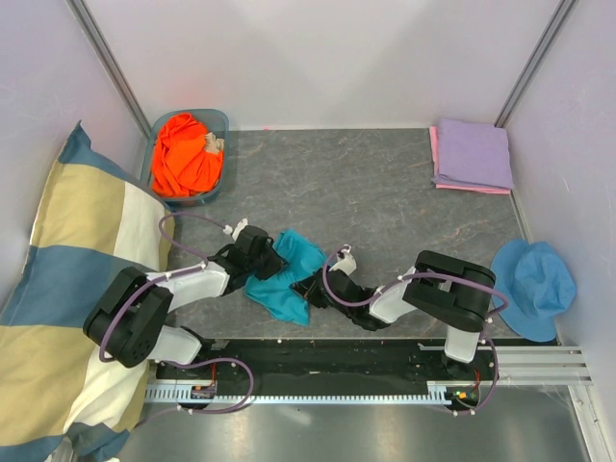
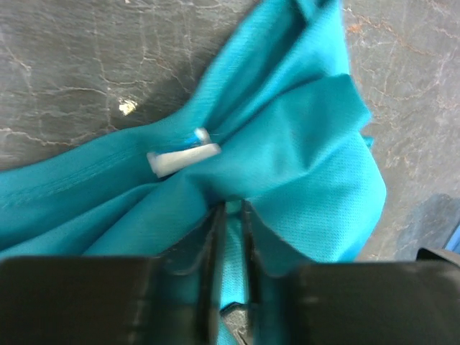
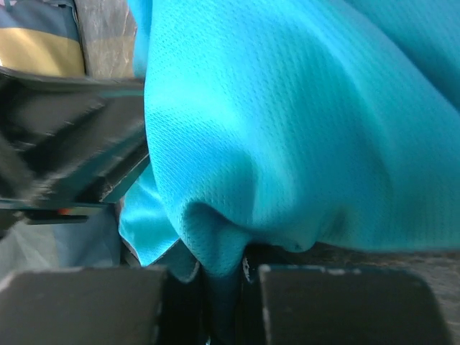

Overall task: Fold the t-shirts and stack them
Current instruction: Put the neatly folded tshirt into the corner of the board with the right arm

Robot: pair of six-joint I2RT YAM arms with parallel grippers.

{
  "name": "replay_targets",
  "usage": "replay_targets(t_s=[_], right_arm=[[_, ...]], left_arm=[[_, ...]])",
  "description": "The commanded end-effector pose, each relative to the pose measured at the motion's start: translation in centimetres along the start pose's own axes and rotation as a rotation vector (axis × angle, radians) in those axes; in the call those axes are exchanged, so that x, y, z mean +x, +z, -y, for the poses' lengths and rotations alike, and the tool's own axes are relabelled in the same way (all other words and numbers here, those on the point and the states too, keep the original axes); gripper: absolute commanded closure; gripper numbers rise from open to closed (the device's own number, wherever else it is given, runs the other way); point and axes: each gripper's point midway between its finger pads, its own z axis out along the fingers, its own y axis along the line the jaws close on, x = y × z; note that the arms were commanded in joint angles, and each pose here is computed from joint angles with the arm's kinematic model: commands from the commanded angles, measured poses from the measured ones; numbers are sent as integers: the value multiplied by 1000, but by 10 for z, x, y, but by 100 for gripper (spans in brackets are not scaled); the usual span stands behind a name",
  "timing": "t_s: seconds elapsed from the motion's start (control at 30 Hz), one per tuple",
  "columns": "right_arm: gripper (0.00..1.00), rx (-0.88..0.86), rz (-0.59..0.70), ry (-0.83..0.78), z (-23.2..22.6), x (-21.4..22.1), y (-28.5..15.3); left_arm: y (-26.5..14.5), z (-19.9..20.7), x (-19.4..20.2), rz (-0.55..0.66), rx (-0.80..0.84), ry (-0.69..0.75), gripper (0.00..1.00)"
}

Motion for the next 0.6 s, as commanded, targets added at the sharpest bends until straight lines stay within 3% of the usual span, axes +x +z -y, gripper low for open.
replay_targets(t_s=[0.0, 0.03, 0.13, 0.33, 0.57], right_arm=[[100, 141, -25, -95, 44, 5, -10], [100, 148, -21, -114, 45, 3, -12], [100, 200, -4, -177, 48, -7, -23], [100, 342, -10, -368, 51, -28, -50], [100, 480, 17, -563, 54, -89, -84]], left_arm=[[-17, -51, 12, -44, -219, 91, 49], [-20, -45, 5, -21, -212, 97, 26], [-34, -21, -30, 101, -190, 127, 0], [-47, -11, -69, 208, -233, 169, 0], [-51, -22, -64, 208, -240, 171, 0]])
